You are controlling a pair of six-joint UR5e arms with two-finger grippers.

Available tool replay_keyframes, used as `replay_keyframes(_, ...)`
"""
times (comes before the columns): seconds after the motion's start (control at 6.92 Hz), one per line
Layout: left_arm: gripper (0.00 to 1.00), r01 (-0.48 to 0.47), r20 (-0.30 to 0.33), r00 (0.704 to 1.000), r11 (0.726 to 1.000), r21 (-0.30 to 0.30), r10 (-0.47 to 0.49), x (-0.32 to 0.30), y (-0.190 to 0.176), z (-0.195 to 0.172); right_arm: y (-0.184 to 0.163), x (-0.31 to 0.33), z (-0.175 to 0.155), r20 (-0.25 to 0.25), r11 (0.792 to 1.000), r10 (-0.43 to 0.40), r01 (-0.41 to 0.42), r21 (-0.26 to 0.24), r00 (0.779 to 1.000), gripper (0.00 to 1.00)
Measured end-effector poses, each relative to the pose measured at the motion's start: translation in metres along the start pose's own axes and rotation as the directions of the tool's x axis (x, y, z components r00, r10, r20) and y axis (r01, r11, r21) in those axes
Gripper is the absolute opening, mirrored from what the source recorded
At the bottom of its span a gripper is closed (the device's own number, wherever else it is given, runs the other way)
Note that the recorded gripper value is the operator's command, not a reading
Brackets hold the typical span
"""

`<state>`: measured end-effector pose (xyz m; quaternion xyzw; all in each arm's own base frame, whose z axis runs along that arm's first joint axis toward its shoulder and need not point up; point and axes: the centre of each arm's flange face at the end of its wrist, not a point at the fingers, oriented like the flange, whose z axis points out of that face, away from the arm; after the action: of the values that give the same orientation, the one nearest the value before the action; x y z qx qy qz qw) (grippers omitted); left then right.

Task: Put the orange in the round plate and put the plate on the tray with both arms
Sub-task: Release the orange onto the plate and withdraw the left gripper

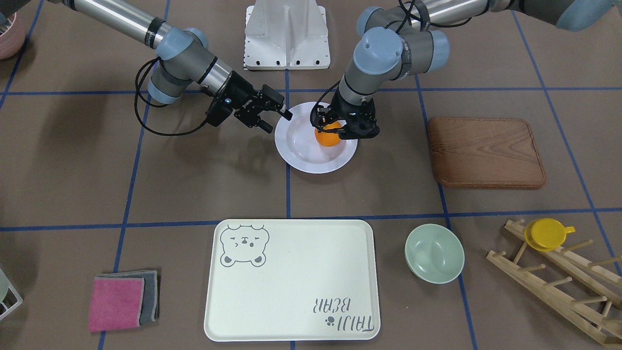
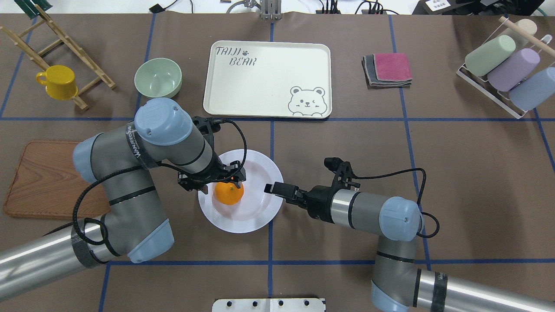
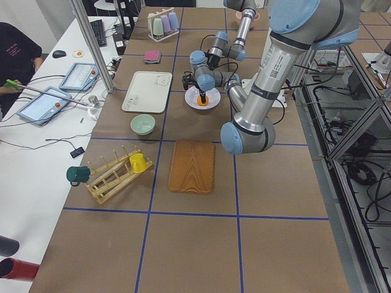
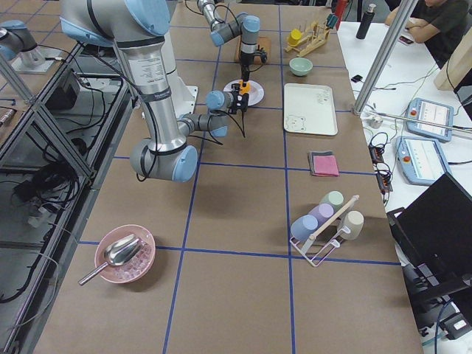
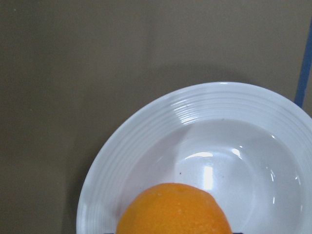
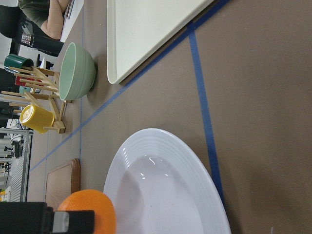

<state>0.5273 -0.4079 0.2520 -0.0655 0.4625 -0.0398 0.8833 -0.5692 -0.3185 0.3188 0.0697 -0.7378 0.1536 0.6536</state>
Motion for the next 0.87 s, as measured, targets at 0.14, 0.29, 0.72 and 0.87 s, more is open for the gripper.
replay_keyframes(0.14,0.98,-0.004,-0.002,1.000,1.000,0.006,0.004,0.000,0.000,0.000,0.003,-0.001,0.007,-0.002,1.000,0.000,0.000,-0.003,1.000,0.99)
replay_keyframes(0.29,0.98,-0.008,-0.006,1.000,1.000,0.011,0.008,0.000,0.000,-0.003,0.004,-0.001,0.014,-0.003,1.000,0.000,0.000,-0.003,1.000,0.90)
replay_keyframes(0.72,0.98,-0.006,-0.048,0.999,0.999,0.045,0.008,-0.008,-0.016,-0.044,0.006,-0.003,0.018,0.014,1.000,0.002,-0.002,-0.007,1.000,0.06)
replay_keyframes(0.87,0.98,-0.014,-0.069,0.997,0.999,0.049,0.017,-0.021,-0.028,-0.068,0.005,-0.003,0.016,0.029,1.000,0.005,-0.005,-0.009,1.000,0.00)
